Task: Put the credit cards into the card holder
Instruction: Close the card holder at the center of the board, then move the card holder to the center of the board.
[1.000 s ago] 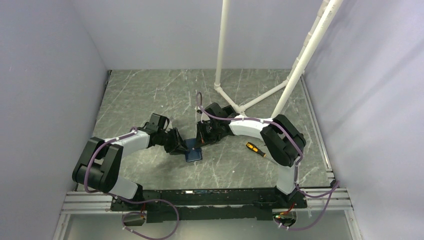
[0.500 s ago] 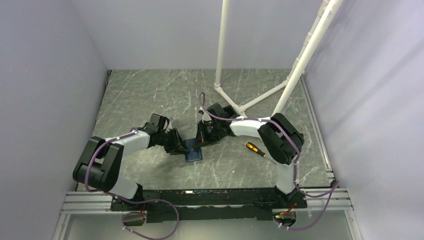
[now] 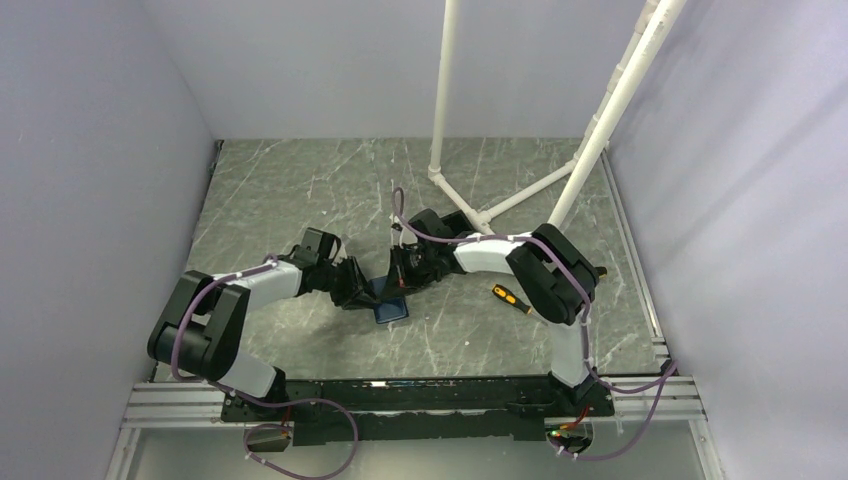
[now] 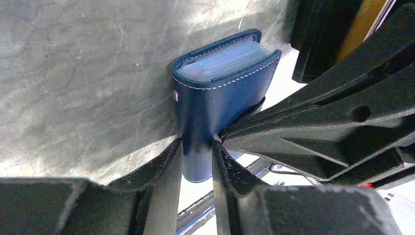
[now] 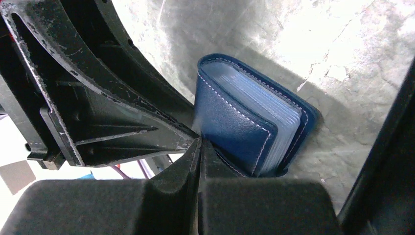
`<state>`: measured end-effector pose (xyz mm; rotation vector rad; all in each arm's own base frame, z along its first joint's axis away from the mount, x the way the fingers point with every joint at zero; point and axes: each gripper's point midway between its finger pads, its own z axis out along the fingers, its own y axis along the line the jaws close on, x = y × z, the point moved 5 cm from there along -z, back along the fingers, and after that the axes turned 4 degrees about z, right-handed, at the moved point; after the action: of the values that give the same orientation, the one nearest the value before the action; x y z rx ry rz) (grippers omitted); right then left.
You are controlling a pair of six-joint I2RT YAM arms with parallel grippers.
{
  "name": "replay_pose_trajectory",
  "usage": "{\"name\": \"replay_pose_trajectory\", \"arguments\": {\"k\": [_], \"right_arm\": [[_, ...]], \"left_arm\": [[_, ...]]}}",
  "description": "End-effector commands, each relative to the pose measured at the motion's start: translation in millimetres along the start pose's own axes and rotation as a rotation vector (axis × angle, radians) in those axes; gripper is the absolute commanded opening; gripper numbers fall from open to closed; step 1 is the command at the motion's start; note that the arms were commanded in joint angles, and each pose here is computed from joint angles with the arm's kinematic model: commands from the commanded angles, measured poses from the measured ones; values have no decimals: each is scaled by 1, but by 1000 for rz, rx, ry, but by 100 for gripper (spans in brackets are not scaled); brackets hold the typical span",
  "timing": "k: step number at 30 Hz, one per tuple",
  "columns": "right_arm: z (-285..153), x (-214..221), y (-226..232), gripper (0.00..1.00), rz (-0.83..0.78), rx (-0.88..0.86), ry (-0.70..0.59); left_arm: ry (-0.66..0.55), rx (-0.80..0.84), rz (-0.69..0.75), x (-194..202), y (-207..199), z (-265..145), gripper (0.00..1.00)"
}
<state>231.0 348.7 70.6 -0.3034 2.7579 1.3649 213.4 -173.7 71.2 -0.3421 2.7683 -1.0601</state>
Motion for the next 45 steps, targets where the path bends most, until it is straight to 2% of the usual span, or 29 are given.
{"name": "replay_pose_trajectory", "arguments": {"k": [1, 6, 9, 12, 16, 18, 21, 24, 30, 32, 36, 39, 42, 45], "right_arm": [[25, 19, -64, 0, 40, 235, 24], [29, 29, -86, 0, 76, 280, 53], [28, 27, -82, 0, 31, 266, 84], [16, 4, -45, 0, -70, 220, 80], [-17, -21, 33, 1, -202, 85, 50], [-33, -26, 64, 7, -249, 32, 34], [-50, -25, 86, 20, -285, 5, 4], [-59, -26, 81, 29, -290, 76, -33], [-77, -21, 59, 57, -350, 271, -133], [-77, -13, 53, 62, -359, 296, -130], [-51, 12, 40, 70, -343, 313, -119], [-33, 21, 30, 77, -353, 408, -162], [-17, 21, 19, 79, -337, 470, -195], [4, 21, 30, 72, -352, 399, -197]], "left_arm": [[-13, 137, 70, -9, -32, -3, 32], [-15, 115, 72, -7, -29, -4, 32], [-22, 100, 81, -6, -28, -6, 32], [-26, 83, 99, -5, -27, -10, 35], [-46, 80, 120, -4, -30, -20, 44], [-56, 78, 126, -3, -32, -24, 49], [-69, 79, 132, -3, -33, -29, 52], [-68, 77, 125, -2, -32, -29, 54], [-90, 68, 129, -2, -34, -36, 57], [-111, 33, 137, -2, -32, -43, 59], [-168, -30, 160, 0, -32, -63, 61], [-235, -65, 173, 1, -39, -88, 65], [-360, -85, 200, -1, -53, -123, 66], [-478, -107, 217, 2, -61, -158, 68]]}}
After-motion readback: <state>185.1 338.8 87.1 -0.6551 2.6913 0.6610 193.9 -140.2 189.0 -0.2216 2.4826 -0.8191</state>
